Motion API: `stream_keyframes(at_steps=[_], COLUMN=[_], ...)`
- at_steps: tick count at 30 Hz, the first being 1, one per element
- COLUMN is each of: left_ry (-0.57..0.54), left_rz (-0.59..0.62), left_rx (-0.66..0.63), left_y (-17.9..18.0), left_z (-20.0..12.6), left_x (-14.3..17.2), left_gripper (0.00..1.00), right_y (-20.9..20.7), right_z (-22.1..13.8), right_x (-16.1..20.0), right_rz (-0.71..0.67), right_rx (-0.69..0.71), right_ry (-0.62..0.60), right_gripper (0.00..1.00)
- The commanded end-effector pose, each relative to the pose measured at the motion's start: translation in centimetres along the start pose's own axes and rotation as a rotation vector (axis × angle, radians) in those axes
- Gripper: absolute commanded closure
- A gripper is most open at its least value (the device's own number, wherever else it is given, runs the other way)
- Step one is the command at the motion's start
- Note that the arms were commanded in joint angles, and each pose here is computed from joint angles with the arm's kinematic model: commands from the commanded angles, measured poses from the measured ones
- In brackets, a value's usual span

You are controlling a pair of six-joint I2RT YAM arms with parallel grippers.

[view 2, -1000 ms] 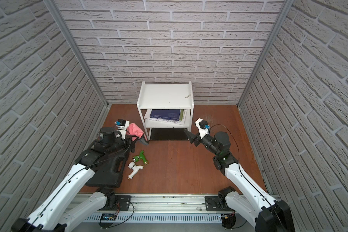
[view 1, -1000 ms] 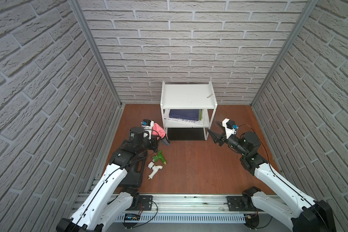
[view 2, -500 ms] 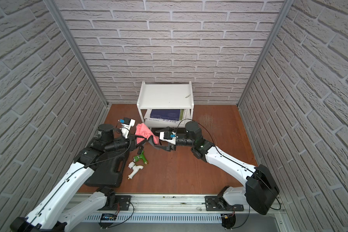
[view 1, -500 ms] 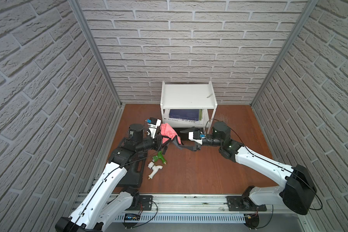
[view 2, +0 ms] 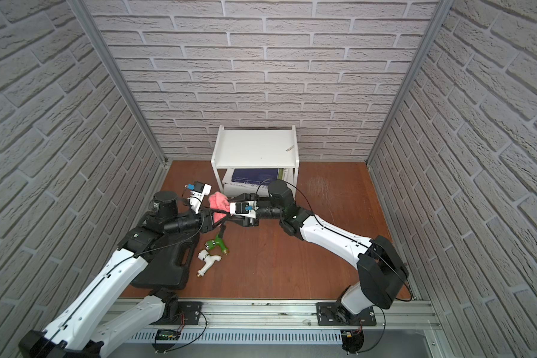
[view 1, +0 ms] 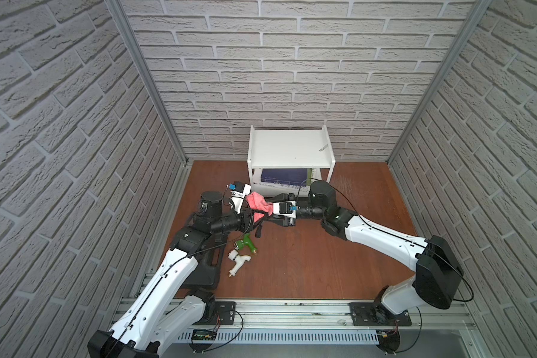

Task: Wipe the bookshelf clean with a cloth
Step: Adjust the cleaning item, then wipe the dust from the shelf.

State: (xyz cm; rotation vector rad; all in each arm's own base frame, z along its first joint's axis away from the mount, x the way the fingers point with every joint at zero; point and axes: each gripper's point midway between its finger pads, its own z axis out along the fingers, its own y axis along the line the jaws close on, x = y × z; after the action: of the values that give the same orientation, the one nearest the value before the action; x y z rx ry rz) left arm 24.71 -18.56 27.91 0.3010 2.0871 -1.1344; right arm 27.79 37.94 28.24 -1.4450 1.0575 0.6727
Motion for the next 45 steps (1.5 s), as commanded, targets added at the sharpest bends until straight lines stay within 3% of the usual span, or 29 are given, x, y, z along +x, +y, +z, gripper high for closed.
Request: stream_keyframes(at_steps=[1,5,8,11,14,17,22,26,30,32,35,38,40,42,45], left_ry=[-0.010,-0.041,-0.102,-0.211,-0.333,-0.436,-0.501,-0.538,-0.523,-0.497,-0.473,-0.472,-0.466,-0.446,-0.426], left_rz=[0.064,0.099,0.125,0.132,0.135,0.148,0.201,0.201,0.226,0.226,0.233,0.239,0.249,0.257,0.281], left_rx=[0.041,-0.054,-0.170,-0.357,-0.445,-0.470,-0.477,-0.521,-0.475,-0.459,-0.418,-0.412,-0.418,-0.430,-0.440], left_y=[-0.8,0.8,2.7,5.6,7.0,7.2,7.0,7.9,7.6,7.7,7.5,7.6,7.7,8.0,8.2], left_z=[0.1,-0.4,-1.3,-3.0,-4.3,-4.8,-4.1,-3.8,-2.4,-1.7,-0.7,-0.2,-0.1,0.2,0.5], left_x=[-0.3,-0.2,-0.6,-1.7,-3.5,-5.7,-9.5,-11.2,-12.2,-12.5,-12.8,-13.2,-13.6,-14.0,-14.3], left_gripper=[0.55,0.38,0.30,0.21,0.19,0.21,0.27,0.29,0.33,0.36,0.40,0.43,0.46,0.49,0.55], right_y=[-1.0,-2.0,-3.3,-4.3,-5.4,-6.6,-9.4,-10.5,-11.1,-10.2,-9.2,-9.5,-10.7,-11.8,-11.8], right_z=[0.2,-0.5,-1.4,-1.8,-1.5,0.1,2.9,-1.3,-5.6,-4.1,0.3,2.0,0.5,-3.1,-8.5], right_x=[-1.6,-0.1,2.2,6.4,9.6,10.8,10.0,12.6,13.6,12.9,10.5,8.8,9.5,11.6,14.2], right_rz=[-0.023,-0.015,-0.008,0.020,0.075,0.099,0.168,0.167,0.125,0.156,0.346,0.480,0.486,0.453,0.401], right_rx=[0.040,0.131,0.215,0.268,0.317,0.379,0.527,0.682,0.791,0.721,0.605,0.600,0.716,0.885,1.005], right_ry=[-0.027,0.048,0.150,0.361,0.514,0.582,0.621,0.771,0.869,0.800,0.564,0.410,0.428,0.554,0.733], right_gripper=[0.57,0.89,0.97,0.97,0.97,0.97,0.97,0.98,0.97,0.97,0.97,0.97,0.97,0.97,0.97])
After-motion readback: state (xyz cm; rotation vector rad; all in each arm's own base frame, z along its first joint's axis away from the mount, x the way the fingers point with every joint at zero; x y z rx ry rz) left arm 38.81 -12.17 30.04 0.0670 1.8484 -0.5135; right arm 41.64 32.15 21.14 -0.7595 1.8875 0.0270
